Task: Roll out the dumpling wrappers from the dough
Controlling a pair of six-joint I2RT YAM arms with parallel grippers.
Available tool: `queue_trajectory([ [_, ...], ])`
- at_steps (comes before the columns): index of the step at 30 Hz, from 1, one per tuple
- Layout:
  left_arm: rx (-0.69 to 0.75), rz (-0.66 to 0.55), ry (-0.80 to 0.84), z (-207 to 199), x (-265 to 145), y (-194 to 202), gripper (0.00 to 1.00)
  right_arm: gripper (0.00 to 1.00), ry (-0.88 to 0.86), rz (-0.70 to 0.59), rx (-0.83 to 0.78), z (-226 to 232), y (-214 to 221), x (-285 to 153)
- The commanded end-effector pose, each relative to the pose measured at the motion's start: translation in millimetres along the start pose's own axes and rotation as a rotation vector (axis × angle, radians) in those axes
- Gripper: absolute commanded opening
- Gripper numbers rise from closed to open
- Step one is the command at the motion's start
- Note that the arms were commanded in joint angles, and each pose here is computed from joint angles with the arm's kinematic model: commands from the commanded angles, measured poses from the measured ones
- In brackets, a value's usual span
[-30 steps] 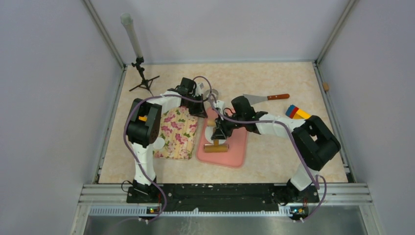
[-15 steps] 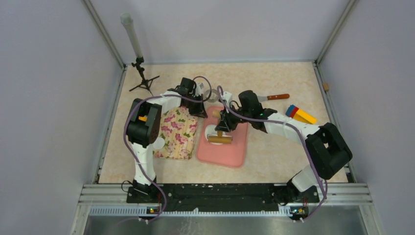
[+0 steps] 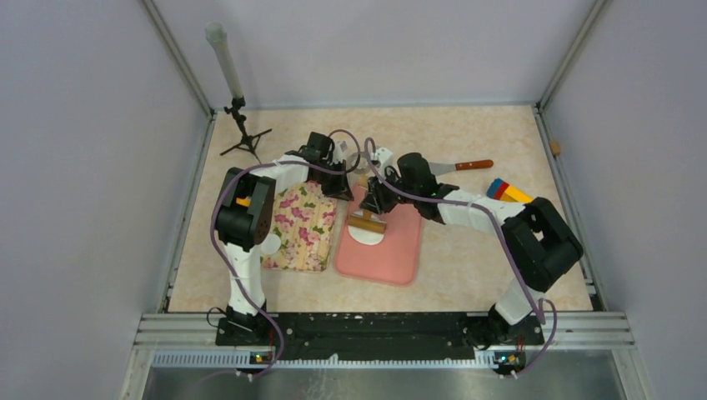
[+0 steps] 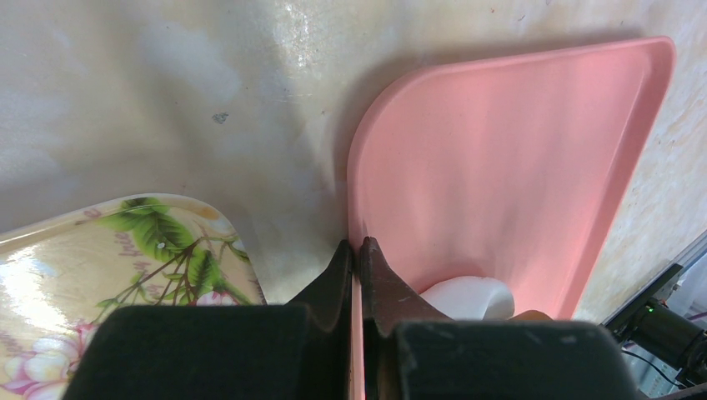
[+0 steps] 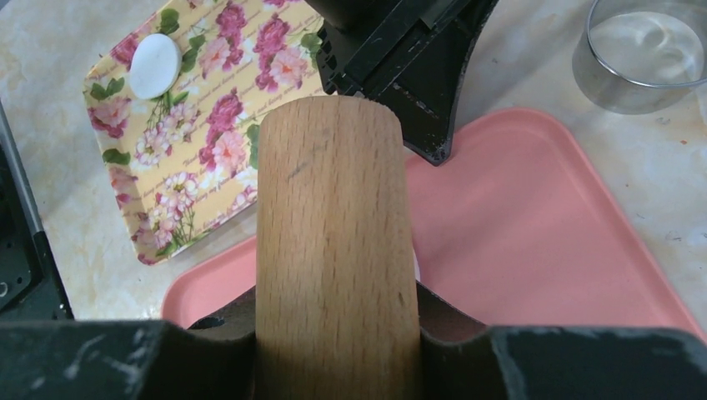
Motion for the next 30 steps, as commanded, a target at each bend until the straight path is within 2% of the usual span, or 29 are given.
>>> queue_trajectory([
  [1, -0.035, 0.091, -0.051, 9.2, -2.9, 25.8, 0.00, 0.00, 0.067, 0.014, -0.078, -9.6, 10.6, 4.2],
  [14, -0.038, 0.088, -0.051, 9.7, -4.3, 25.5, 0.00, 0.00, 0.072, 0.293, -0.078, -21.0, 78.6, -8.4],
  [30, -0.037, 0.087, -0.053, 9.8, -4.4, 25.4, 0.00, 0.00, -0.053, 0.460, -0.102, -11.7, 106.8, -23.3],
])
Point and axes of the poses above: each gripper's point midway between its finger pads, its own x axis out along the fingers, its own z axis along the line the jaws close on, y = z × x, the point moved 6 cm from there along -x, back along the fingers, and after that the axes turned 12 degrees about x, right-handed, at the moved point
